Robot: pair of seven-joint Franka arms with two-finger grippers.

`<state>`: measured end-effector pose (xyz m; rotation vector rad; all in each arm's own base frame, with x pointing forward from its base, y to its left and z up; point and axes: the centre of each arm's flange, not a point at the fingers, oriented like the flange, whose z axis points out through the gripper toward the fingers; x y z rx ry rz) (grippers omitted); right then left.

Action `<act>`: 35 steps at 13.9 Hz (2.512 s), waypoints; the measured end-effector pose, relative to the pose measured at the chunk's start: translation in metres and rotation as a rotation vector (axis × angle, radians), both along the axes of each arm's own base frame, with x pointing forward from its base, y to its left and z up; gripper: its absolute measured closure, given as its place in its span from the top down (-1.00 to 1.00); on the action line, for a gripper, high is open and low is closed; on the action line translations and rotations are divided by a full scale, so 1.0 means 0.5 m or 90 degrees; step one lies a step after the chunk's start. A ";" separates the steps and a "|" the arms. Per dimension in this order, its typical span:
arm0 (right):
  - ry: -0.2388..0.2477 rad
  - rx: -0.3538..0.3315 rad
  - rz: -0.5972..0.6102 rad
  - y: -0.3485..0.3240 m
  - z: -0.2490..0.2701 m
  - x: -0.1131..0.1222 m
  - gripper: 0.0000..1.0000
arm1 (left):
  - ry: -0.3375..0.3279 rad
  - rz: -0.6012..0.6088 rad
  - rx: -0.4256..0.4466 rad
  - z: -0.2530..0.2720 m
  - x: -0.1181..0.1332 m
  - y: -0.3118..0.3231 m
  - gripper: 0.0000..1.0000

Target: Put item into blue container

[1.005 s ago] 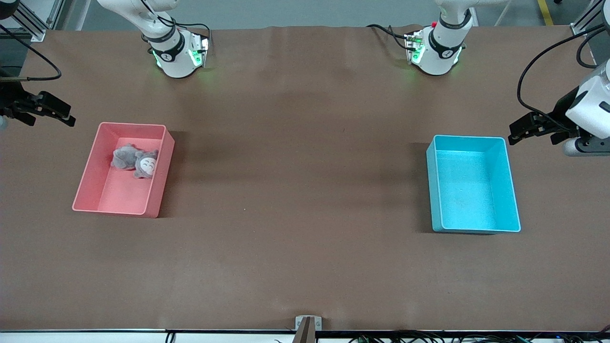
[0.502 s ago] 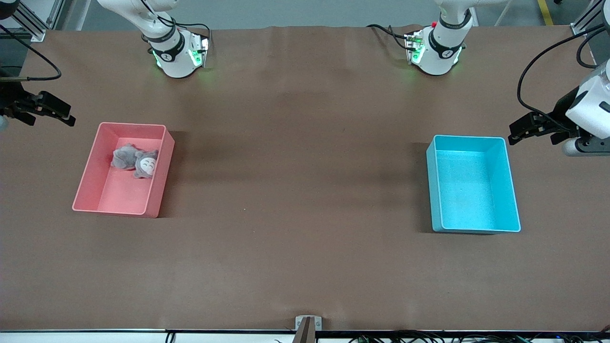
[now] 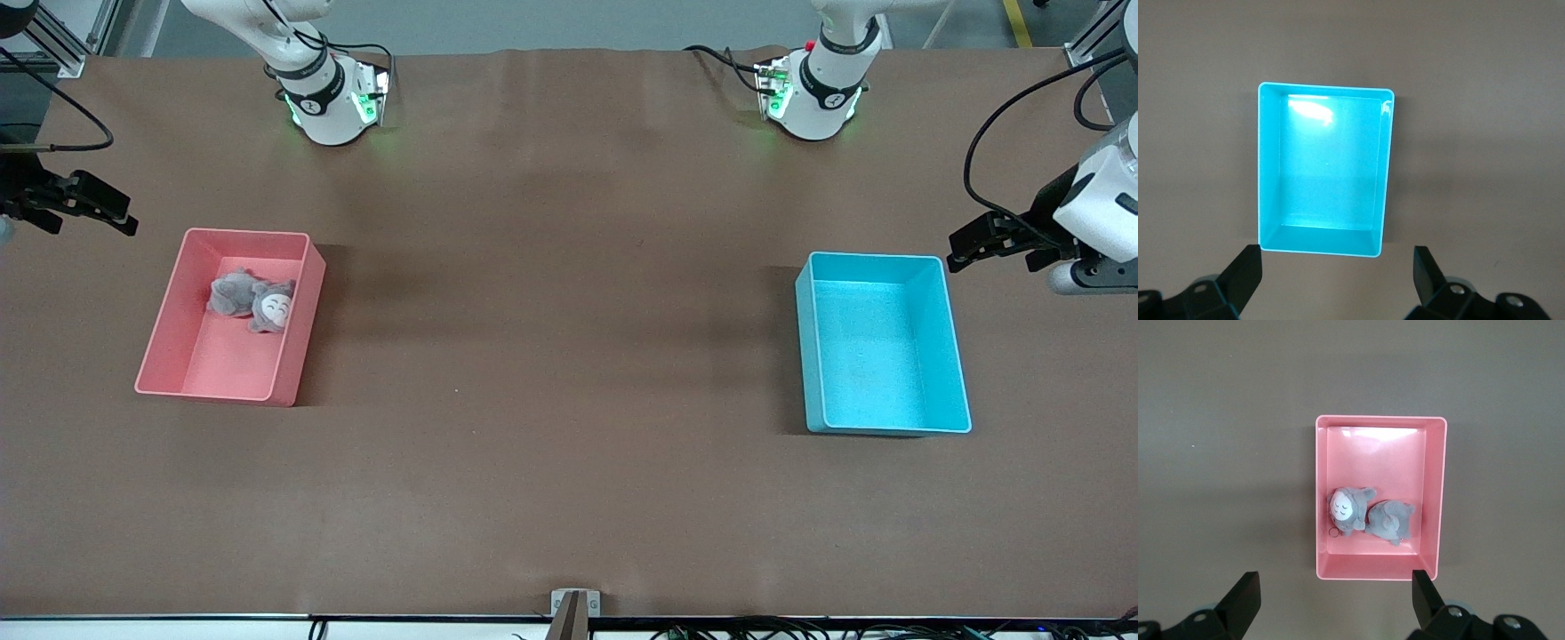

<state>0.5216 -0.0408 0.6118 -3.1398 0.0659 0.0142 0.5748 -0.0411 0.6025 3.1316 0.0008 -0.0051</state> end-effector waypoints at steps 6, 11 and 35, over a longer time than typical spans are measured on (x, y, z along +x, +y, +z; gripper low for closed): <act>0.001 0.000 0.000 0.000 0.000 0.000 1.00 | -0.002 0.000 0.000 -0.001 0.002 0.000 1.00; 0.002 0.000 0.000 0.000 0.000 -0.001 1.00 | -0.003 0.002 -0.022 -0.002 0.004 -0.008 1.00; 0.013 0.000 0.001 0.002 -0.003 -0.004 1.00 | 0.053 0.420 -0.091 -0.212 0.036 -0.577 1.00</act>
